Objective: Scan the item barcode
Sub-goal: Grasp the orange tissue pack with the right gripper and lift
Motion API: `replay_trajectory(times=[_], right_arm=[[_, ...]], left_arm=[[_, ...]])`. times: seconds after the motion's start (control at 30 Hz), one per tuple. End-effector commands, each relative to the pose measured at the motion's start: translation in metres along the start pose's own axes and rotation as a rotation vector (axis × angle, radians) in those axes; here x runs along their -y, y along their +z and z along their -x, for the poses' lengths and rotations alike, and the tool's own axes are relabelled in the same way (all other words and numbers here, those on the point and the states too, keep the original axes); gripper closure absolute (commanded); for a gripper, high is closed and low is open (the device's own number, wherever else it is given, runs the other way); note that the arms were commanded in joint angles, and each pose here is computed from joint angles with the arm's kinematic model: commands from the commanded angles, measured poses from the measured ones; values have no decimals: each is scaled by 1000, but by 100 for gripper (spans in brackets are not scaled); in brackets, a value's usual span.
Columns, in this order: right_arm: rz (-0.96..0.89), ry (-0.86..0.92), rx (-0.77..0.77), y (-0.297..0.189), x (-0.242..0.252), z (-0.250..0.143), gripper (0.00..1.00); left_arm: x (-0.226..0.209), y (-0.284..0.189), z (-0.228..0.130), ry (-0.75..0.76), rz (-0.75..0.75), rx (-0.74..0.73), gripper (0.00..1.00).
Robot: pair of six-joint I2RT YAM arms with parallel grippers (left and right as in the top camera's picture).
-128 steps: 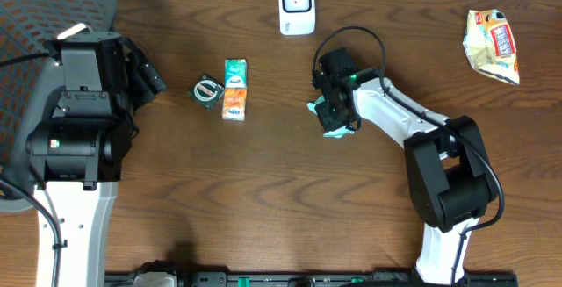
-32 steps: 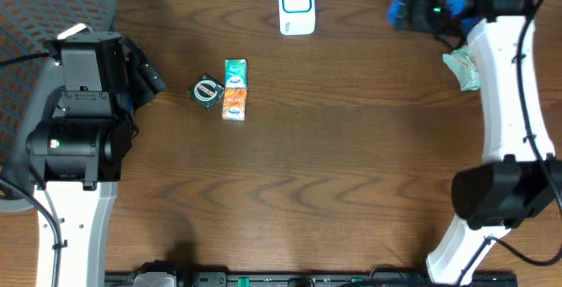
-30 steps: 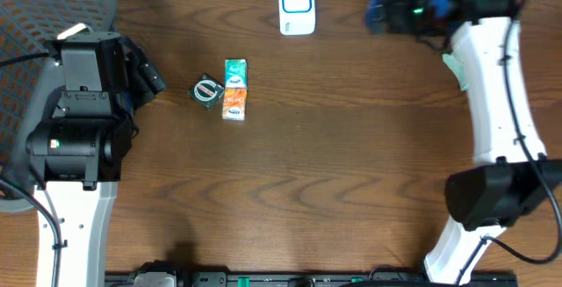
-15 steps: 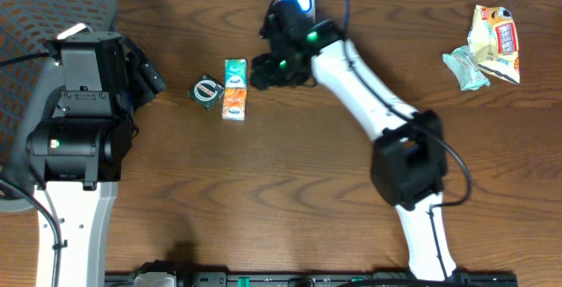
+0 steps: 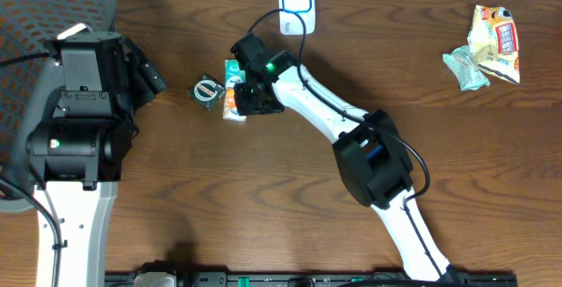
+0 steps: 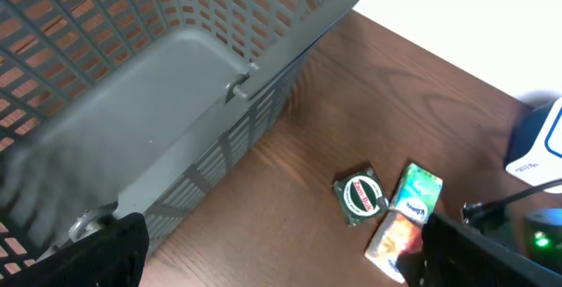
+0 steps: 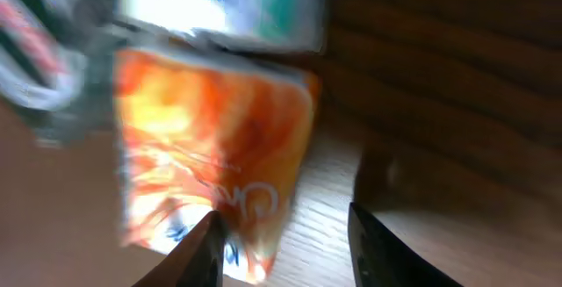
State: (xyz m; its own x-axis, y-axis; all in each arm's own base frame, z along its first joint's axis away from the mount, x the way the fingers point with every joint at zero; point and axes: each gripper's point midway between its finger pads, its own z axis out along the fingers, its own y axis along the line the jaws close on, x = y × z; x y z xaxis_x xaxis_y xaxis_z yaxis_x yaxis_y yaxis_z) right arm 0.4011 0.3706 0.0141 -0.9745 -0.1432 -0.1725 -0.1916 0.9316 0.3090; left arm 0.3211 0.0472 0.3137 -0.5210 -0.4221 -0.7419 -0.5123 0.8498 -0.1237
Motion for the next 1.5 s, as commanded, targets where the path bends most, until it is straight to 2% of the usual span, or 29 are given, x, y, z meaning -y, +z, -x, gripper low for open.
replay_trajectory(times=[0.0, 0.13, 0.27, 0.37, 0.47, 0.57, 0.6, 0.67, 0.77, 0.93, 1.2, 1.33, 1.47], right_arm=[[-274, 27, 66, -10, 47, 4, 63], [-520, 85, 38, -41, 102, -8, 69], [-590, 128, 40, -82, 119, -11, 69], [-435, 95, 62, -97, 88, -3, 64], [-202, 15, 88, -93, 39, 10, 62], [-63, -18, 107, -89, 8, 16, 58], [-53, -22, 119, -89, 4, 19, 57], [-41, -27, 153, -90, -2, 26, 50], [-19, -13, 218, -91, -11, 39, 48], [-113, 20, 257, -82, -4, 38, 51], [-164, -8, 188, -27, -4, 18, 47], [-375, 25, 204, -30, 38, 14, 51], [-576, 19, 213, -60, 73, 8, 48]], left_arm=[[-2, -5, 6, -13, 3, 20, 2], [-2, -5, 6, -13, 3, 20, 2], [-2, -5, 6, -13, 3, 20, 2], [-2, -5, 6, -13, 3, 20, 2], [-2, -5, 6, -13, 3, 20, 2], [-2, -5, 6, -13, 3, 20, 2], [-2, -5, 6, -13, 3, 20, 2], [-2, -5, 6, -13, 3, 20, 2], [-2, -5, 6, -13, 3, 20, 2], [-2, -5, 6, -13, 3, 20, 2], [-2, -5, 6, -13, 3, 20, 2], [-2, -5, 6, -13, 3, 20, 3], [-2, -5, 6, -13, 3, 20, 2]])
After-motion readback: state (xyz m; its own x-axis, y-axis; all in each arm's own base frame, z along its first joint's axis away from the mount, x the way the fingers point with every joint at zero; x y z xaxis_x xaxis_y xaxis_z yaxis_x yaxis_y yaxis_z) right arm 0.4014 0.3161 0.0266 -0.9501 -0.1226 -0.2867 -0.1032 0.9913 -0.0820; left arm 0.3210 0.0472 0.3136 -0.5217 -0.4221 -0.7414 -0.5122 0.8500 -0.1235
